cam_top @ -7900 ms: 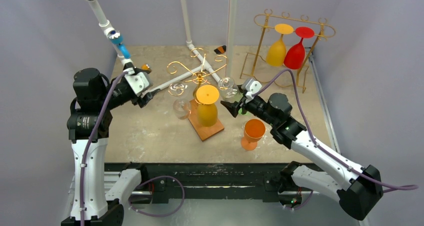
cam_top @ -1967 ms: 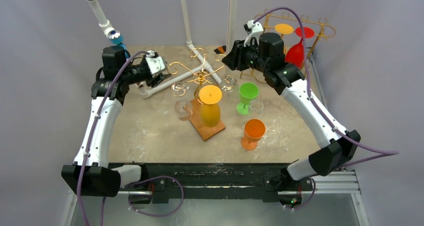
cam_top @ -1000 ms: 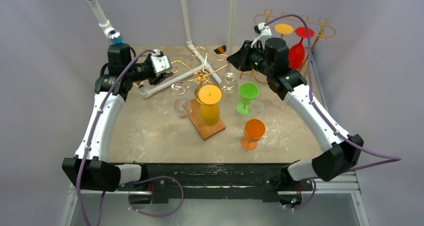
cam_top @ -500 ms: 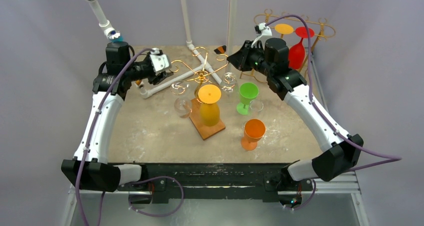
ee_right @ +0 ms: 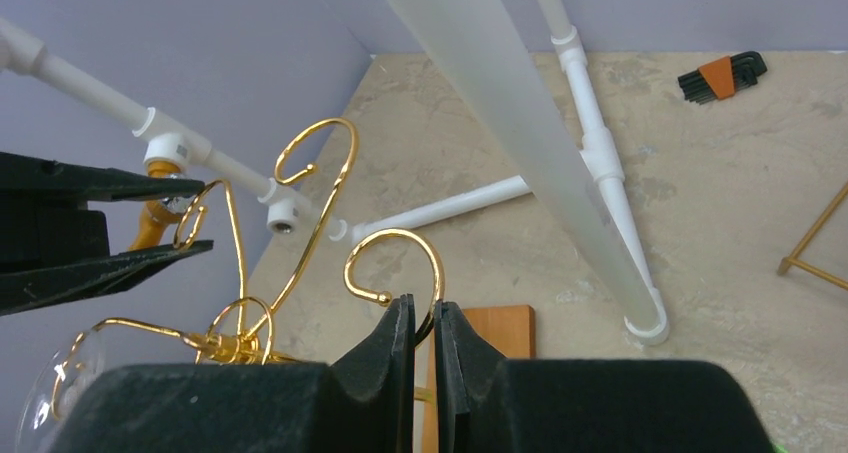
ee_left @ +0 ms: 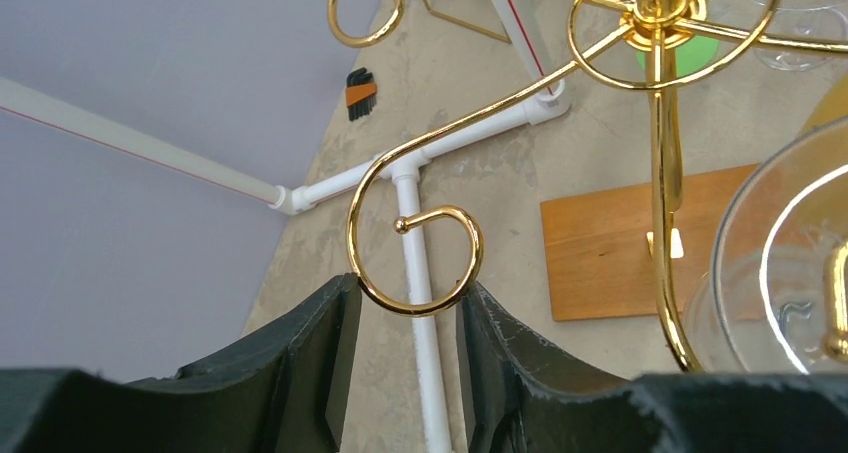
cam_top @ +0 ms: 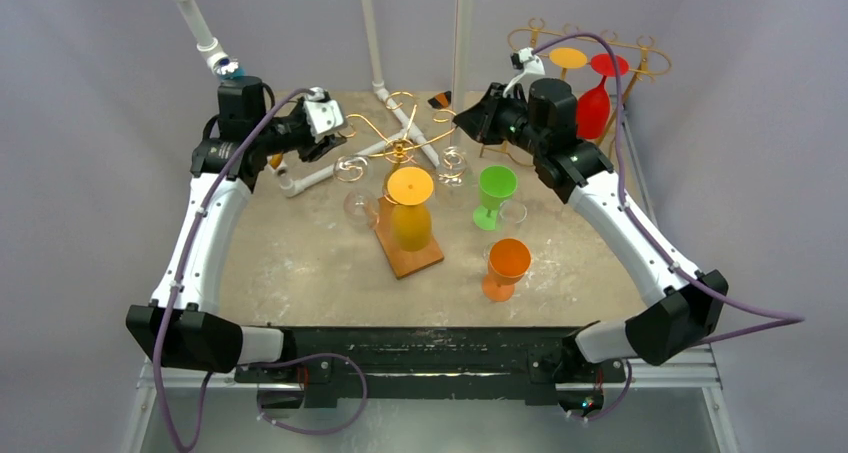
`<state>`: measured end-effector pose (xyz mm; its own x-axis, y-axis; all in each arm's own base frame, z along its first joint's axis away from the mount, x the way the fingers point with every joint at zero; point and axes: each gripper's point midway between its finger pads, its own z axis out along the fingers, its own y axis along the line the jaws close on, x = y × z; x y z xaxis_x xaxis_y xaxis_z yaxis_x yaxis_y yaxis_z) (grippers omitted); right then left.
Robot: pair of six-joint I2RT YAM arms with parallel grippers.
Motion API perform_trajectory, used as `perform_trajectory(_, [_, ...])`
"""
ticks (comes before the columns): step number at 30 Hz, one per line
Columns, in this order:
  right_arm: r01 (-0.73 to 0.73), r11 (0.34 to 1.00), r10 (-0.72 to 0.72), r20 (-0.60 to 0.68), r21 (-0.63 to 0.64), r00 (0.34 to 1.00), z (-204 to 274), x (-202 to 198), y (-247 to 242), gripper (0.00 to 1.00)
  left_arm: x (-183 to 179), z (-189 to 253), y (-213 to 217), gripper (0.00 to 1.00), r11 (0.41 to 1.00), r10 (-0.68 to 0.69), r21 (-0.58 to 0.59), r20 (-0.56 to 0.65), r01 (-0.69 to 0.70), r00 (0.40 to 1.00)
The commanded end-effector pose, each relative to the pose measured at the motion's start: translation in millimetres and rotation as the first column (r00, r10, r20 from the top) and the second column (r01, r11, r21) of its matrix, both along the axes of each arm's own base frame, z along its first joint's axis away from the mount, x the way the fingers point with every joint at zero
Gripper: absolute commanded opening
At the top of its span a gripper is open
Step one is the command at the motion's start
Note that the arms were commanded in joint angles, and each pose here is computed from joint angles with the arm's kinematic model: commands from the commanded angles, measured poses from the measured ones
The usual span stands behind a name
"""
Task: Place the wine glass upside down on the wine glass rack
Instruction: Adjust the wine rack at the center of the board.
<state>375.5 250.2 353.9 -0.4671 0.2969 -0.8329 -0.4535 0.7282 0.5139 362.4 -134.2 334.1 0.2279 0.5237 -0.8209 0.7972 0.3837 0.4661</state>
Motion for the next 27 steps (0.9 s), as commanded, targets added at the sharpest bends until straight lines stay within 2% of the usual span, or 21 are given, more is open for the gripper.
perform_trajectory(1, [-0.179, 0.983, 0.18, -0.021, 0.045, 0.983, 4, -46, 39, 0.0, 19, 42, -14, 0.38, 0.999, -0.036, -0.011, 0.166, 0.039, 0.985])
perform_trajectory(27, [-0.175, 0.983, 0.179, -0.058, 0.062, 0.982, -13, -86, 36, 0.0, 33, 29, -36, 0.38, 0.996, -0.083, 0.045, 0.147, 0.077, 0.986])
